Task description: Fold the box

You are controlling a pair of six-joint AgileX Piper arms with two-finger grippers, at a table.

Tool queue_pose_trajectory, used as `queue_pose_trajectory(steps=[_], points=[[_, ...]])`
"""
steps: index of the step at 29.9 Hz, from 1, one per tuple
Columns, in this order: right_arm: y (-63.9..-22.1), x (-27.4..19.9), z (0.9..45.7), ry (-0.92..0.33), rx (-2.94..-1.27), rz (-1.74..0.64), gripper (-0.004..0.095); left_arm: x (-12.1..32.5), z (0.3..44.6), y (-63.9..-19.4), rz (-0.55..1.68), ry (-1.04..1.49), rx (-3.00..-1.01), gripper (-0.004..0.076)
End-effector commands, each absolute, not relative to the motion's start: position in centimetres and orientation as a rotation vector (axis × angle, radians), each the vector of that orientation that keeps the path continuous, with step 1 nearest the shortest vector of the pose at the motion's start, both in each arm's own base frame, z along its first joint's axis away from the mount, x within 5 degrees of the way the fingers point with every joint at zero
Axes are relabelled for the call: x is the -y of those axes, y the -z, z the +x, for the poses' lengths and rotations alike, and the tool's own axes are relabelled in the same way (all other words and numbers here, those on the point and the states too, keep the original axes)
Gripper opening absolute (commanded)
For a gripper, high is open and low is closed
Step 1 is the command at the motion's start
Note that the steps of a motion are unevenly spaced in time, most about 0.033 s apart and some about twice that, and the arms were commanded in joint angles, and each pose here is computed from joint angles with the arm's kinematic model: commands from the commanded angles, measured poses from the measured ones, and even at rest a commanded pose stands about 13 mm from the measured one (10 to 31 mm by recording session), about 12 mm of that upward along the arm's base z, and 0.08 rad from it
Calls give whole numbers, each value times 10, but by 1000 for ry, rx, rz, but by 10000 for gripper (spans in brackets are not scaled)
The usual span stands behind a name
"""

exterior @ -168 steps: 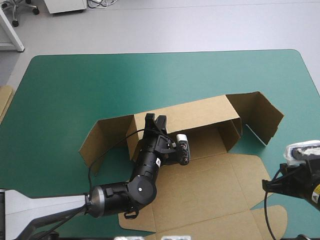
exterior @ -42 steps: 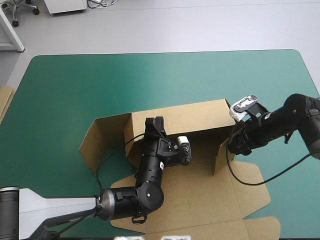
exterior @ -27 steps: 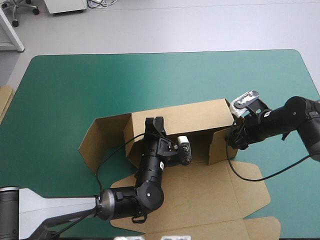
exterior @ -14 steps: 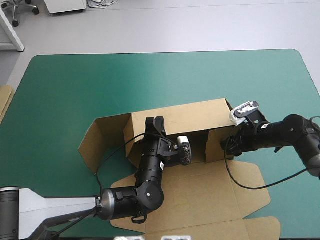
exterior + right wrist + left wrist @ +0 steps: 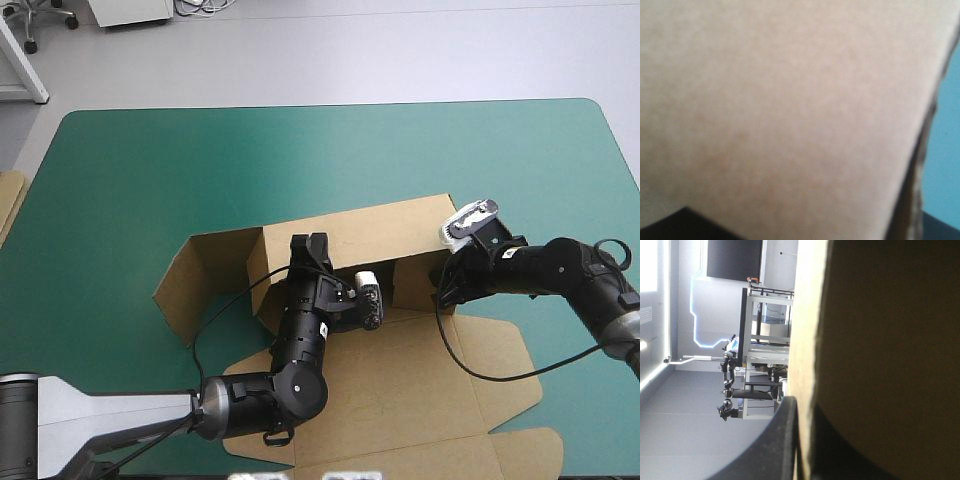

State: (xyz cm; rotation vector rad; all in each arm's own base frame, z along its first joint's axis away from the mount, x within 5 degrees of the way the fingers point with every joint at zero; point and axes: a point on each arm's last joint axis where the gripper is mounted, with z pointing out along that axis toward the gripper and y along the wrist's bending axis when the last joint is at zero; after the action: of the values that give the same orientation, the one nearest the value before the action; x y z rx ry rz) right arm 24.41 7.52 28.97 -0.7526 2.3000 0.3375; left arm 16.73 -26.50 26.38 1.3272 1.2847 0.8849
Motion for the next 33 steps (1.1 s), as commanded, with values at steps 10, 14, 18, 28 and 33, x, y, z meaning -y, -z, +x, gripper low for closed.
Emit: queue_pose_trajectory(steps=[10, 14, 18, 28, 33], points=[[-309, -79, 245, -361, -2217, -659, -19, 268, 164, -277, 1304, -808, -1267, -10], [-309, -78, 246, -362, -2218, -653, -19, 267, 164, -278, 1293, -822, -1268, -10], [-310, -78, 246, -367, -2221, -639, -19, 267, 164, -278, 1283, -827, -1272, 42], [-312, -78, 249, -375, -2202, -557, -19, 271, 149, -284, 1252, -862, -1218, 287], [-314, -77, 251, -371, -2189, -521, -19, 281, 123, -284, 1304, -831, -1195, 286]])
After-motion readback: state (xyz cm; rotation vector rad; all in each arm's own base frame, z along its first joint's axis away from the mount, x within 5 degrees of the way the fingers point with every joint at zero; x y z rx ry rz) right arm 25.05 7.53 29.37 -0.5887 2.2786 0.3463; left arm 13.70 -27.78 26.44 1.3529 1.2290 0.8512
